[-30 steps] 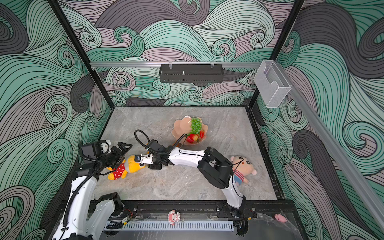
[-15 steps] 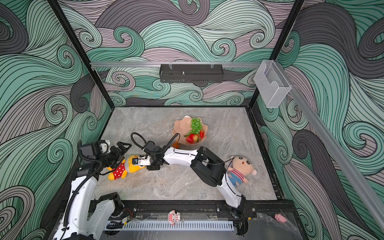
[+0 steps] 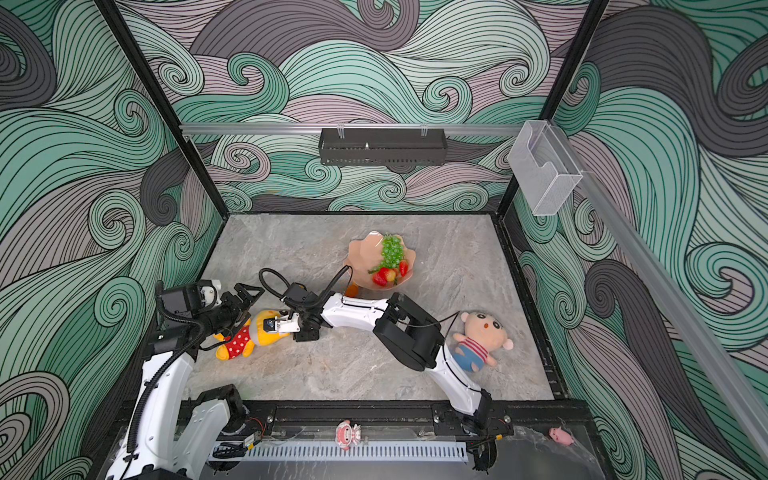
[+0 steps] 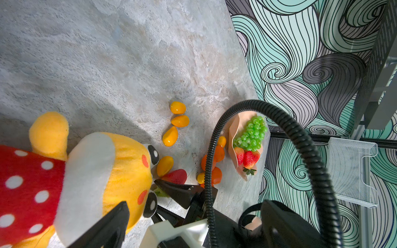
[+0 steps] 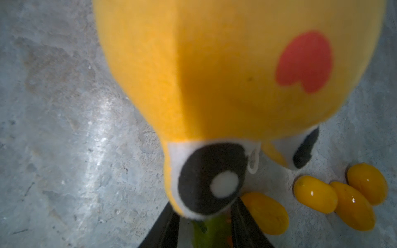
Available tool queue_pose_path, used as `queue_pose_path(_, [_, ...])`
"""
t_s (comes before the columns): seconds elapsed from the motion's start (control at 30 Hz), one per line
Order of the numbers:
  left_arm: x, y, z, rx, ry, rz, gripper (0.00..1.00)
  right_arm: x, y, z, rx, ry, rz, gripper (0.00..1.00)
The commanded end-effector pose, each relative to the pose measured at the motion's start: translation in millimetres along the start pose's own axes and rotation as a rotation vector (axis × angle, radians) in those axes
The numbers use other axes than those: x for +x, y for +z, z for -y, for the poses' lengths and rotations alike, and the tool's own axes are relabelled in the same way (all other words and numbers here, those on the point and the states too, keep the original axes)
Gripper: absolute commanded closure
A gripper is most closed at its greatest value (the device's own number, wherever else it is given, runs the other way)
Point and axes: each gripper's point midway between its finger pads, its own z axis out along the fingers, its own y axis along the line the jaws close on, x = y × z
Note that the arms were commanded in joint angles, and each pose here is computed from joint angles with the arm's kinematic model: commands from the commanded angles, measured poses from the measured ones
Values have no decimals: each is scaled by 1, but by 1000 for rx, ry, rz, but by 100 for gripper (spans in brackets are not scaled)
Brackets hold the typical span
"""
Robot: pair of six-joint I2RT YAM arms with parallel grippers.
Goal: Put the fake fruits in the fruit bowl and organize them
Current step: 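Lower the right gripper and close it on the red strawberry's leaves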
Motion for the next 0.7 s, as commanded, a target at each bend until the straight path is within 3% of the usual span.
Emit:
queue_pose_path(0.0, [-4, 0, 5, 25, 11, 7, 2, 3, 3, -1, -6, -16, -34, 61])
queue_pose_path(0.5, [-3, 0, 6, 30, 12, 1, 1, 13, 1, 3, 31, -46, -80, 62])
queue_pose_path(0.67, [-3, 0, 6, 31, 13, 1, 1, 17, 2, 4, 39, -60, -100, 66])
